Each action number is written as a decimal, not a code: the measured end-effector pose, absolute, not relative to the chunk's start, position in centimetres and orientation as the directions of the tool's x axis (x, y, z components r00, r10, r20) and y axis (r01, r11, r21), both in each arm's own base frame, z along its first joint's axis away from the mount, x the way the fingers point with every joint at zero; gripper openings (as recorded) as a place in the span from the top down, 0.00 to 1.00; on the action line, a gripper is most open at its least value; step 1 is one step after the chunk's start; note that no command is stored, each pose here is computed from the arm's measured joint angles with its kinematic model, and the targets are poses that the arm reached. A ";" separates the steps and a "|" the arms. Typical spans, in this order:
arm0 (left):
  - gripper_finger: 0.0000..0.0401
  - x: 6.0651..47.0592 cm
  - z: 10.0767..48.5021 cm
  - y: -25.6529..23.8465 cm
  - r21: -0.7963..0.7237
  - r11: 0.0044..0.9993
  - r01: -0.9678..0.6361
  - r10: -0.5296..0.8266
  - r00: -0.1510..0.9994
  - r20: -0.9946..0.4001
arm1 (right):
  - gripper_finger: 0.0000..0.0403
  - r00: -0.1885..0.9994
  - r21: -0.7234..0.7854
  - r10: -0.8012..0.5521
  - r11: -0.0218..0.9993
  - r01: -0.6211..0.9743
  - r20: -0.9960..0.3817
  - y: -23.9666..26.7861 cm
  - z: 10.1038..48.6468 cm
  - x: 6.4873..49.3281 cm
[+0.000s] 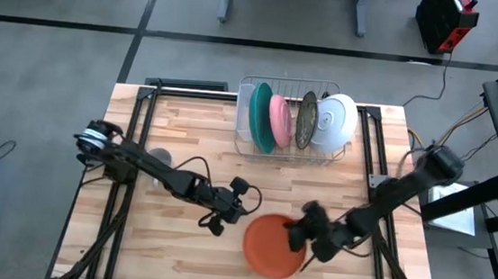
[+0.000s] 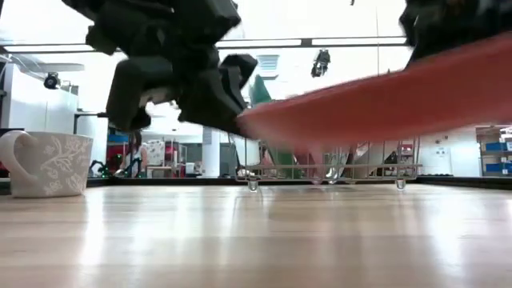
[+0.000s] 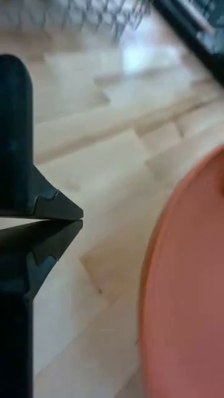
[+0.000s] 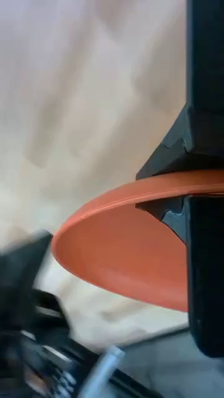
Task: Sort dishes
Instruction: Put the orange plate in the dish rack
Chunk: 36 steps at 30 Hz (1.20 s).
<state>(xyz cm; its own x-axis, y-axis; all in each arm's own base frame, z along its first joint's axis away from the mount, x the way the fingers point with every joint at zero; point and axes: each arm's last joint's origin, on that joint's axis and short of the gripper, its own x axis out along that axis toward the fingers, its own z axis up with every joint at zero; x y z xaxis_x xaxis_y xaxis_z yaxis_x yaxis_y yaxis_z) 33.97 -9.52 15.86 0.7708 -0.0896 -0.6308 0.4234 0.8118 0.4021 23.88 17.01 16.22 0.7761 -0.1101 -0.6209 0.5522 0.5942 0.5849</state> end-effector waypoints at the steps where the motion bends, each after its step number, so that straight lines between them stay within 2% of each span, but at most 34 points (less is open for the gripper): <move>1: 1.00 33.8 16.4 -9.4 0.411 0.810 0.419 -0.085 0.776 -0.625 | 0.99 0.764 0.559 -0.154 0.595 0.578 -0.626 16.8 17.4 23.3; 5: 1.00 33.2 17.9 -8.7 0.447 0.806 0.389 -0.035 0.784 -0.620 | 0.99 0.730 0.445 -0.355 0.612 0.653 -0.584 15.7 22.4 20.9; 10: 1.00 32.7 19.4 -7.6 0.502 0.799 0.333 0.045 0.798 -0.601 | 0.99 0.680 0.274 -0.630 0.626 0.730 -0.375 13.3 28.5 19.7; 13: 1.00 32.5 20.2 -7.0 0.522 0.794 0.312 0.066 0.809 -0.584 | 0.99 0.615 0.184 -0.742 0.587 0.788 -0.266 11.4 31.5 20.4; 16: 1.00 32.4 20.9 -6.5 0.527 0.798 0.292 0.076 0.819 -0.569 | 0.99 0.519 0.087 -0.823 0.514 0.854 -0.232 8.6 33.7 21.7; 21: 1.00 31.6 22.0 -6.0 0.530 0.798 0.287 0.084 0.818 -0.569 | 0.99 0.318 -0.094 -0.921 0.345 0.934 -0.225 2.9 36.4 23.6; 27: 1.00 29.6 23.2 -5.3 0.525 0.781 0.337 0.098 0.765 -0.637 | 0.99 0.135 -0.245 -0.966 0.189 0.951 -0.222 -2.6 38.3 25.1; 36: 1.00 28.4 23.7 -4.1 0.506 0.790 0.348 0.107 0.733 -0.671 | 0.99 0.023 -0.405 -0.969 0.123 0.906 -0.244 -7.1 36.3 29.8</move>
<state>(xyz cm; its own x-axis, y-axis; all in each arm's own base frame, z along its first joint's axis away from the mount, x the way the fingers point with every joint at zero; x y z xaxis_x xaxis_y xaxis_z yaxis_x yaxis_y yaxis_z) 28.45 -4.13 23.72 0.7333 0.1071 -0.6714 0.3475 0.7897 0.5056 29.81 -7.10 36.27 0.0225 -0.9694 -0.2443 0.9059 0.1232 -0.4053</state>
